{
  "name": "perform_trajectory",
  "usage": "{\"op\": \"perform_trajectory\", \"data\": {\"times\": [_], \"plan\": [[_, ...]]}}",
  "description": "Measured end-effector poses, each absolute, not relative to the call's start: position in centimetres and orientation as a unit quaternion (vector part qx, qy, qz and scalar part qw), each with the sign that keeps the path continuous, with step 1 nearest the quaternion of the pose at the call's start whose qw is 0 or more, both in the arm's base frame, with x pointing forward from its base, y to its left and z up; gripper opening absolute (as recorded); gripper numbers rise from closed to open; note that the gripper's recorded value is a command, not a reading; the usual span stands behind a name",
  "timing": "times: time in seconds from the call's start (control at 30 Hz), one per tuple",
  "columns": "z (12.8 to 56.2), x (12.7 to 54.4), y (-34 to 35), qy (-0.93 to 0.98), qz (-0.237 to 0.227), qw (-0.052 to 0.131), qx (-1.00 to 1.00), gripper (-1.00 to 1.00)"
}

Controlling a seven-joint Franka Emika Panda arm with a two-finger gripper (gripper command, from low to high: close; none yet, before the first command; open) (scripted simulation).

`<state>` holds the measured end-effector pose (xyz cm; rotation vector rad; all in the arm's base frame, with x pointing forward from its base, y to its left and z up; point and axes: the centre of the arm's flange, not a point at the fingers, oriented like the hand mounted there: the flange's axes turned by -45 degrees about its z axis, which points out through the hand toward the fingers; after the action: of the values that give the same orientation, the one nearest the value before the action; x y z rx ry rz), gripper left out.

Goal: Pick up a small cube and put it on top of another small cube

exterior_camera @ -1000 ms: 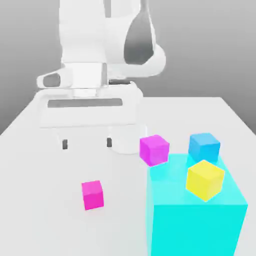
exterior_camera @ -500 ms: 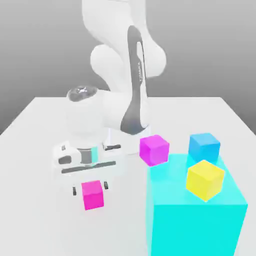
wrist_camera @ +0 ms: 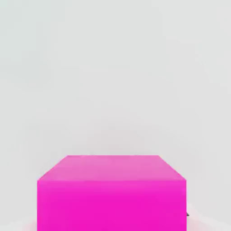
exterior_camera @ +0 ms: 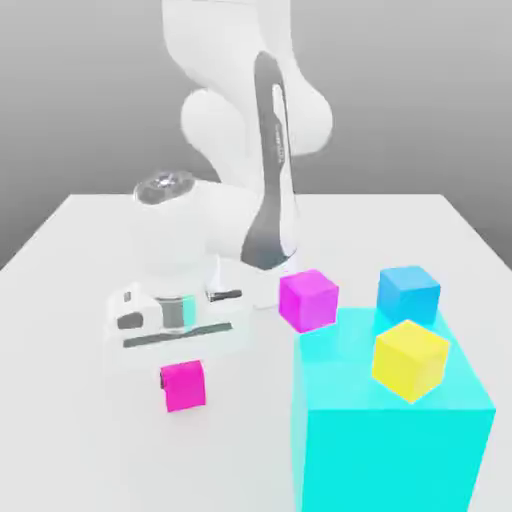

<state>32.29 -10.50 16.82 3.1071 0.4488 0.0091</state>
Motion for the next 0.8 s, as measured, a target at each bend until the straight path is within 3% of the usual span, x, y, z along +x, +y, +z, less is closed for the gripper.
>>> {"op": "perform_trajectory", "data": {"times": [0.2, 0.33, 0.53, 0.67, 0.8], "plan": [[19.6, 31.8, -10.3, 0.140, 0.001, 0.000, 0.990, -1.00], [23.4, 36.1, -11.2, 0.112, 0.054, -0.002, 0.992, -1.00], [32.3, 43.7, -6.1, 0.141, 0.116, -0.042, 0.982, -1.00], [36.9, 45.2, 0.6, 0.208, 0.102, -0.063, 0.971, -1.00], [41.4, 44.6, 7.5, 0.278, 0.078, -0.068, 0.955, -1.00]]}}
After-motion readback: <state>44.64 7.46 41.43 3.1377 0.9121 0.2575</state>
